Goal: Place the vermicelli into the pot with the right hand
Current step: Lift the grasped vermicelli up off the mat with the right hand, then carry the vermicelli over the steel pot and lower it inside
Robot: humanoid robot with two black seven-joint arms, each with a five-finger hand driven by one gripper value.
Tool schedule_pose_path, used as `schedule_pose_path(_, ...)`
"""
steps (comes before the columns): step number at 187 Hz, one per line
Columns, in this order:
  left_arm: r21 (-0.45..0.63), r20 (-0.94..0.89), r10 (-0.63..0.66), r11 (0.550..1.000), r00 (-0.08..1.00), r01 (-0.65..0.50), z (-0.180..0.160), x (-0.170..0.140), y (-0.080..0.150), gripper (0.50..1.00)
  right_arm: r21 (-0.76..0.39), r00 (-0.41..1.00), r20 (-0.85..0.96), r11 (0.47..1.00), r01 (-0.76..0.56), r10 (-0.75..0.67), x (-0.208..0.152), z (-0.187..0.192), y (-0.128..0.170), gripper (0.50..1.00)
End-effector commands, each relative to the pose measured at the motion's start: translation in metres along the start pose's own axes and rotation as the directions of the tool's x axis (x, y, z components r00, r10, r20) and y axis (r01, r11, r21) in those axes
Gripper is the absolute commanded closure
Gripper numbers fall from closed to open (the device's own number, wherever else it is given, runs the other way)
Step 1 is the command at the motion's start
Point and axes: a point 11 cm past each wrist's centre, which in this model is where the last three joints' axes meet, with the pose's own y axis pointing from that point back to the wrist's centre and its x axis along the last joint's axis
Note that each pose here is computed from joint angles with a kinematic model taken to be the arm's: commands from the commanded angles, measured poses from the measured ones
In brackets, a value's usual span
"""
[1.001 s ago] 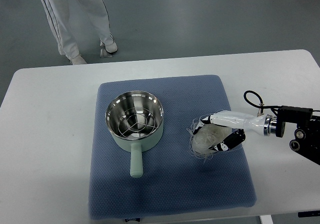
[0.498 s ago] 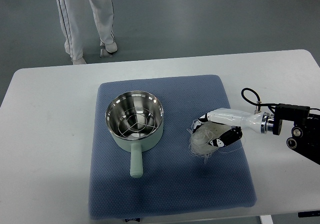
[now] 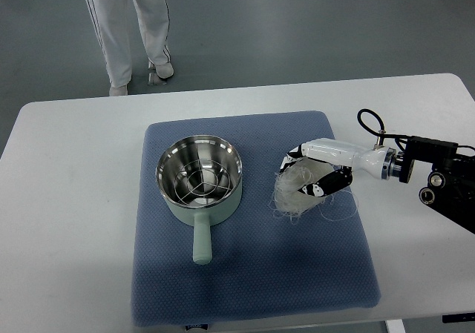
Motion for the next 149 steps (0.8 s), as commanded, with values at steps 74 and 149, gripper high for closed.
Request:
schedule_pose_path(74,0.000,0.001,0.000,1.000,1.000,0.000,0.000,0.000,0.000,0.500,0.044,0.996,-0.051,0.996,-0.077,0.080,0.071,-0.020,-0.005,1.000)
schedule_pose_path(149,0.000,0.001,0.000,1.000,1.000,0.000,0.000,0.000,0.000,0.500,0.155,0.981,-0.159,0.984,-0.082,0.107,0.133,-0.072,-0.030,1.000)
